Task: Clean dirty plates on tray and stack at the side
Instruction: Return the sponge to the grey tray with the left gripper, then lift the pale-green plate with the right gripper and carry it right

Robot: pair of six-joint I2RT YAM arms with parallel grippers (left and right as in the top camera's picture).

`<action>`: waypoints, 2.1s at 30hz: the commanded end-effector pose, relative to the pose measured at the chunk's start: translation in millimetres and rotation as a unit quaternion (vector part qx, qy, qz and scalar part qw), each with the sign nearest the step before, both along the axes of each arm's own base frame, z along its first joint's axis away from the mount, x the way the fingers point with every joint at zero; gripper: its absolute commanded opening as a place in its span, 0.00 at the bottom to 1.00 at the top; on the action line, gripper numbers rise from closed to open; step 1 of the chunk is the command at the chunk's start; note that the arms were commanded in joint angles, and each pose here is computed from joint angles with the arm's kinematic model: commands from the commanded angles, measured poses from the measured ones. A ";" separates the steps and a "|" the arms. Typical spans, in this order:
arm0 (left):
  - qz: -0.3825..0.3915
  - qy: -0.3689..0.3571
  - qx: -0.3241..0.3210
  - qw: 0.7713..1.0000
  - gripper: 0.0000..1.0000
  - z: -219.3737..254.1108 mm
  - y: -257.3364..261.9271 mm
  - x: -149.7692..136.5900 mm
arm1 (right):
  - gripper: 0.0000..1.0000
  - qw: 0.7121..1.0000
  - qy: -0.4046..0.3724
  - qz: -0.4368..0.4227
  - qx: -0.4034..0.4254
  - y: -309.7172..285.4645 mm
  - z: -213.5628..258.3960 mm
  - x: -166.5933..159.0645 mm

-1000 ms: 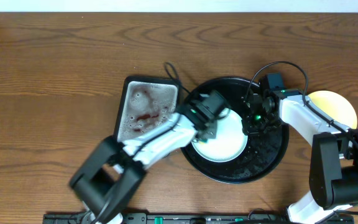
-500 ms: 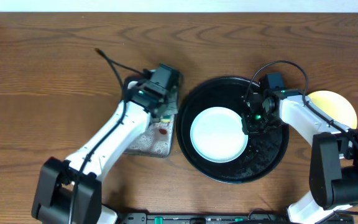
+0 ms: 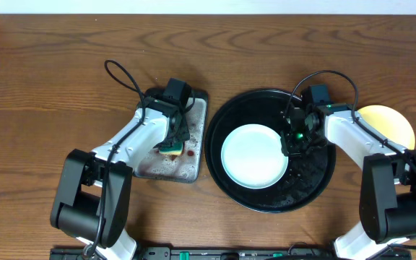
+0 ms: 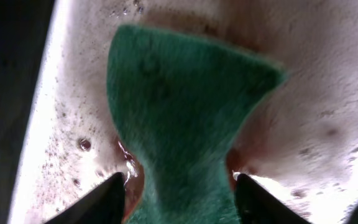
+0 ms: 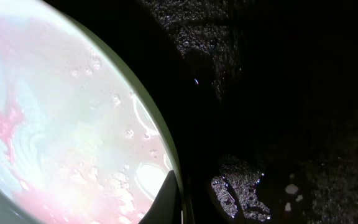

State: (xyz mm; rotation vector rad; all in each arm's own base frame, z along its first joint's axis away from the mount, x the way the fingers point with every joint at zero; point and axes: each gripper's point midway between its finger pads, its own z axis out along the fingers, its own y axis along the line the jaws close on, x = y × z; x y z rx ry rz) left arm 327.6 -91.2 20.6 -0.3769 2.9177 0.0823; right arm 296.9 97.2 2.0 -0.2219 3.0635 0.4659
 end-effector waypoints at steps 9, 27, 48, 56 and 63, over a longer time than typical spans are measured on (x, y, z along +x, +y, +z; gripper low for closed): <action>-0.006 0.024 0.017 1.000 0.64 13.6 9.7 -18.7 | 0.08 1.000 -0.012 -0.004 -0.017 -4.1 -5.0 6.2; -0.009 0.079 0.004 0.997 0.09 -19.4 11.9 -55.9 | 0.06 1.000 -0.008 -0.004 -0.018 -4.4 -5.2 4.4; -0.009 -0.002 -0.026 1.000 0.71 37.8 8.5 -48.0 | 0.01 0.996 -0.074 -0.011 -0.053 -16.1 13.2 29.5; -0.009 0.000 -0.025 1.000 0.75 35.0 8.4 -47.6 | 0.01 0.981 -0.163 -0.008 -0.109 -24.2 66.0 38.3; -0.009 -0.002 -0.026 1.000 0.75 35.2 8.0 -46.4 | 0.01 0.945 -0.242 -0.007 -0.219 -40.7 109.8 40.3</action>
